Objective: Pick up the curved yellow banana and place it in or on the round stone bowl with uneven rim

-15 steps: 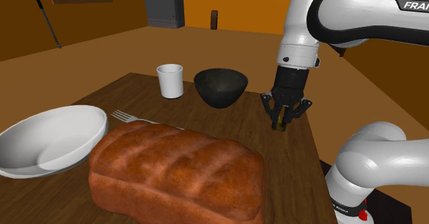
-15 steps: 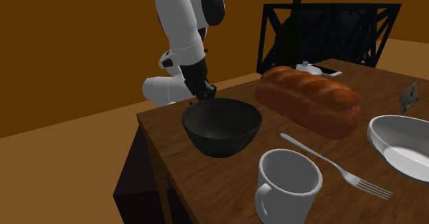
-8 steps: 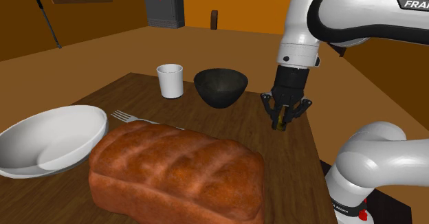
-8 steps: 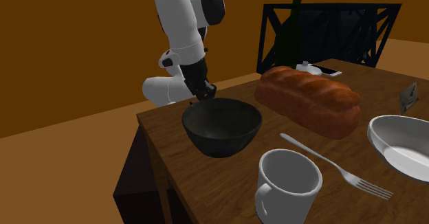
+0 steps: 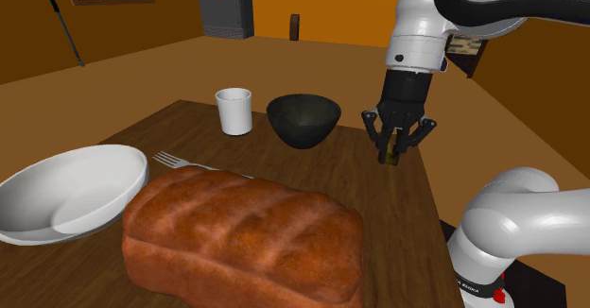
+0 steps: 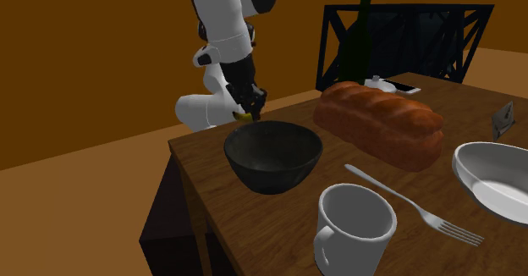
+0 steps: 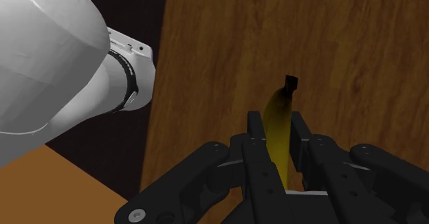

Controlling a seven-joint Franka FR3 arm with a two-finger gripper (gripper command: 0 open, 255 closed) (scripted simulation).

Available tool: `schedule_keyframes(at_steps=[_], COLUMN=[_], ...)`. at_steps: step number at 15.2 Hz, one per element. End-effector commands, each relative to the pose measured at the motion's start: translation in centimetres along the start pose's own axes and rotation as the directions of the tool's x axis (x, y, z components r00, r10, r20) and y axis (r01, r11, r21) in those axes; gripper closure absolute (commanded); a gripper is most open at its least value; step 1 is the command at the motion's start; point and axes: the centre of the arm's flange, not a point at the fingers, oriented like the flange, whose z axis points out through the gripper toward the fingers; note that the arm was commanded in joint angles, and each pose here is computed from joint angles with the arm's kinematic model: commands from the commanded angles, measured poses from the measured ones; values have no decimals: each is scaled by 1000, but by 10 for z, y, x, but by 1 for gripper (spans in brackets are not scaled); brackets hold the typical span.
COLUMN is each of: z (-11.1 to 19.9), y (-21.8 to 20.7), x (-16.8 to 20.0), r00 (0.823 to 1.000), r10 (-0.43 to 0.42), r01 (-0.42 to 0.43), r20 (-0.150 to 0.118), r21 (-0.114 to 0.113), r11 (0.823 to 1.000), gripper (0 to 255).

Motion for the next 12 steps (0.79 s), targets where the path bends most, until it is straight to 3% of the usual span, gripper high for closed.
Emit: schedule_keyframes(at_steps=[1,12], z=[-10,-66], y=[0,-3], x=[-3,-18], r00=[1000,1000], r10=[0,0], r01=[0,0], r20=[0,0], r21=[0,0], r11=[1000,1000], gripper=[255,255])
